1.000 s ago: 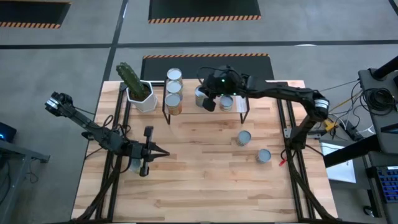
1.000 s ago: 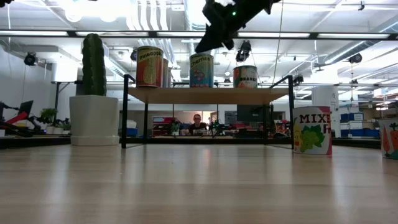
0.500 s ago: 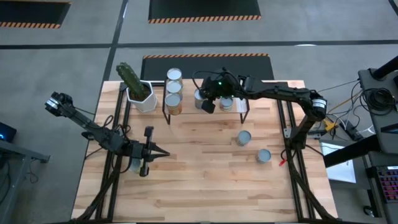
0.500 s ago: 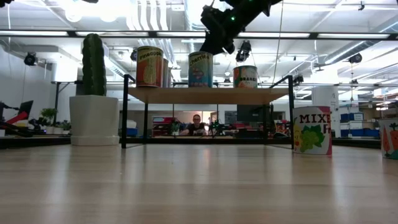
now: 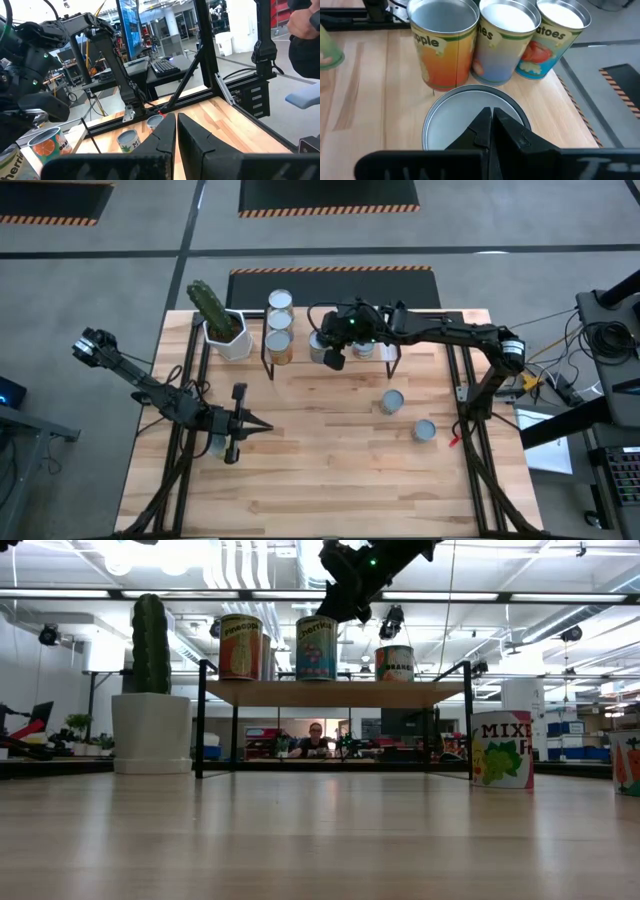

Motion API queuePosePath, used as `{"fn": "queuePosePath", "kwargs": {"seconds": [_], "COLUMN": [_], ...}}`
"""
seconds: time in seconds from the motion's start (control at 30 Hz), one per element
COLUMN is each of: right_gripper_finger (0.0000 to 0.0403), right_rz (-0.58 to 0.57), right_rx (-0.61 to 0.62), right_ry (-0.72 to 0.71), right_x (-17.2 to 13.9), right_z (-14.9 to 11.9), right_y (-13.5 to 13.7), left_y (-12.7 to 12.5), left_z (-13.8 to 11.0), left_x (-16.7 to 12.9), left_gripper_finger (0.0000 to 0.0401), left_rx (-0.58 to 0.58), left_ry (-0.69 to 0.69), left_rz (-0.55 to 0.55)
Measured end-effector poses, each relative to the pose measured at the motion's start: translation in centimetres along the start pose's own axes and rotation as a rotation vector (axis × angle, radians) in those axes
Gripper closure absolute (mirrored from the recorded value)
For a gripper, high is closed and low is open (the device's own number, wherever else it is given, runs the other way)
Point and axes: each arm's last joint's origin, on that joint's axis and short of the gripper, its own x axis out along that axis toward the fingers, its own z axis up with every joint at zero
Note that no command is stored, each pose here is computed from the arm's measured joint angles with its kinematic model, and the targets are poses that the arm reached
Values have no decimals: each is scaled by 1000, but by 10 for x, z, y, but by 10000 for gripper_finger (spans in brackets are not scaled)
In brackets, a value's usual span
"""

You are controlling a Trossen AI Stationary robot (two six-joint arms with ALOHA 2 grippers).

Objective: Pick and place cans onto a shelf
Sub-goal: Put the canned cherries on the shelf

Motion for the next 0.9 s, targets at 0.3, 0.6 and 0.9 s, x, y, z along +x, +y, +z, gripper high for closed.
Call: {"fn": "queuePosePath", "kwargs": {"seconds": [0.3,0.6,0.9], "right_gripper_finger": [394,394,394], "right_rz": [2,104,170], "right_rx": [-48,-63,-92], "right_ry": [-21,-30,80], "right_x": [-7,-46,-33], "right_z": [9,24,8], "right_y": [1,18,64], "left_y": [0,0,0], "left_z": [0,0,-1], "left_x": [0,0,0], "left_gripper_finger": [401,401,401], "left_rx": [-1,-26,-51], "left_ry": [0,0,8], "left_rz": [0,0,-2]}}
